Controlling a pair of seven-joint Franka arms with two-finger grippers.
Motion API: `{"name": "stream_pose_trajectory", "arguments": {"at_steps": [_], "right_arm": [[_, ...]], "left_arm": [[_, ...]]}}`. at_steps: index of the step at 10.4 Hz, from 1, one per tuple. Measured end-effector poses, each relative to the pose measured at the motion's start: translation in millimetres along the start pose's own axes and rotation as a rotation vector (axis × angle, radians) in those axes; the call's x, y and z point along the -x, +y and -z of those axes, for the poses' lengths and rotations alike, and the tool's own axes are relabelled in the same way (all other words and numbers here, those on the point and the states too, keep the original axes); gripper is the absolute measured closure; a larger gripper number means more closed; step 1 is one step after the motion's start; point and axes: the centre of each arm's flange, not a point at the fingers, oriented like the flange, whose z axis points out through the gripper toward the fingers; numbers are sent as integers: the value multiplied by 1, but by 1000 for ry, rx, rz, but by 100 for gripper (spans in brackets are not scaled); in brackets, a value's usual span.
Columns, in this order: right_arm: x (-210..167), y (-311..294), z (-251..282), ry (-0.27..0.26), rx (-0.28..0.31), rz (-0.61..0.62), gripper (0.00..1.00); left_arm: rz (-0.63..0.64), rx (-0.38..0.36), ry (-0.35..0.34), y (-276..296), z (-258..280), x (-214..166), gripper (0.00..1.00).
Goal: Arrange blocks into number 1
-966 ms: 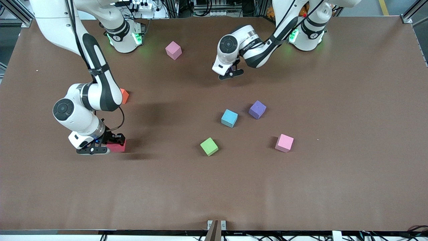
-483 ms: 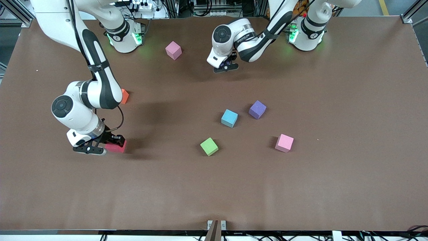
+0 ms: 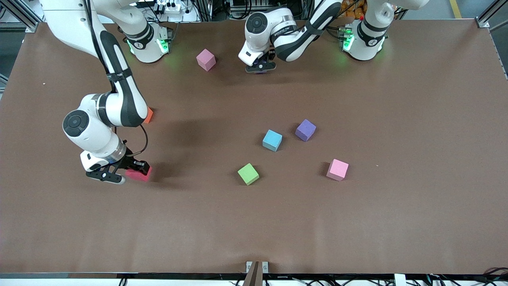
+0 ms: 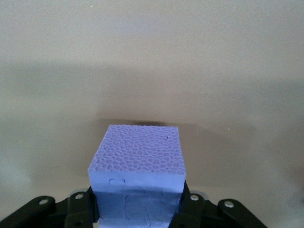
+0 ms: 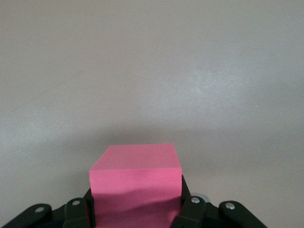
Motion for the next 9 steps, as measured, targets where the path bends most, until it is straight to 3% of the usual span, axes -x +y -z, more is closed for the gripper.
{"name": "stream_pose_trajectory", "arguments": {"at_steps": [2, 9], "right_arm": [[-1, 4, 0, -1, 4, -18, 38], [4, -8, 3, 1, 1, -56, 38]], "left_arm": [[-35, -10, 29, -1, -3, -2, 41], [24, 12, 18, -1, -8, -32, 41]]}}
